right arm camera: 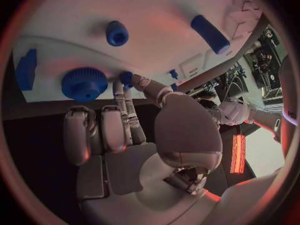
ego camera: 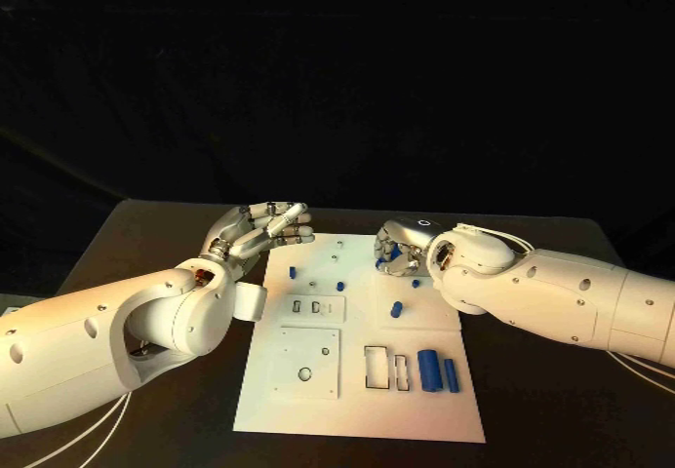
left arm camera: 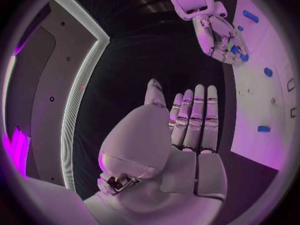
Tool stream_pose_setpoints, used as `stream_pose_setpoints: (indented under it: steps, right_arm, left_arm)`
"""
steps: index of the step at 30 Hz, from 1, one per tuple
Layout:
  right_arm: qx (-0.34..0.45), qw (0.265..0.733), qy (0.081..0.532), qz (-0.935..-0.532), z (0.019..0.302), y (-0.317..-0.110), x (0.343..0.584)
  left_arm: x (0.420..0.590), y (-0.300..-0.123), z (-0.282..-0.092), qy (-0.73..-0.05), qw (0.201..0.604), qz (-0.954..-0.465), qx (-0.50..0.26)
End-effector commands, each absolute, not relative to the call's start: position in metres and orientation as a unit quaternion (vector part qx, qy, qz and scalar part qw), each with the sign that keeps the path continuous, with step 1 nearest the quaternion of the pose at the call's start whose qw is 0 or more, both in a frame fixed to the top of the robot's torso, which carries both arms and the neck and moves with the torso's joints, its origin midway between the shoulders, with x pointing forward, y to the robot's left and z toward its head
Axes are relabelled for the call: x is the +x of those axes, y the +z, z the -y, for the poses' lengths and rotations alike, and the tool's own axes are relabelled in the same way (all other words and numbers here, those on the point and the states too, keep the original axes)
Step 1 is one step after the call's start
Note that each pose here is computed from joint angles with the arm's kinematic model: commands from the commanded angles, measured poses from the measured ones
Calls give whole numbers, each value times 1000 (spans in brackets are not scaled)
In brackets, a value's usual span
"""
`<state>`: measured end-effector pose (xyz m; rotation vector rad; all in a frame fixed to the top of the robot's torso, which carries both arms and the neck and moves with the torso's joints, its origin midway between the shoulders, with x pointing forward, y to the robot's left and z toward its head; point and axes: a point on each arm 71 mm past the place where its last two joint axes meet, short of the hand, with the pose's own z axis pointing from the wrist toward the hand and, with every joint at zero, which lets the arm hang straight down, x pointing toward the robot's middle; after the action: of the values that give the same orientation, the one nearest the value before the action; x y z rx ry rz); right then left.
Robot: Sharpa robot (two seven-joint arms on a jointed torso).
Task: Assemble the parts on the task board
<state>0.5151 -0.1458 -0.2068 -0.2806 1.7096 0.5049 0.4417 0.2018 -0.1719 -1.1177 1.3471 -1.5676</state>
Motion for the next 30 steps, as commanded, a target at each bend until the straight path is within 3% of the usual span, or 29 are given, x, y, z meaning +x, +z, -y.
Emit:
stream_pose_setpoints:
  steps: [1, 12, 30]
  right_arm:
    - [-132, 605, 207, -757, 146, -215, 514]
    - [-131, 608, 210, -755, 145, -215, 515]
    - [-98, 670, 242, -695, 135, -191, 513]
  left_arm:
    - [442, -171, -200, -622, 377, -527, -439]
    - [442, -171, -201, -622, 378, -527, -440]
    - [442, -171, -203, -621, 376, -523, -446]
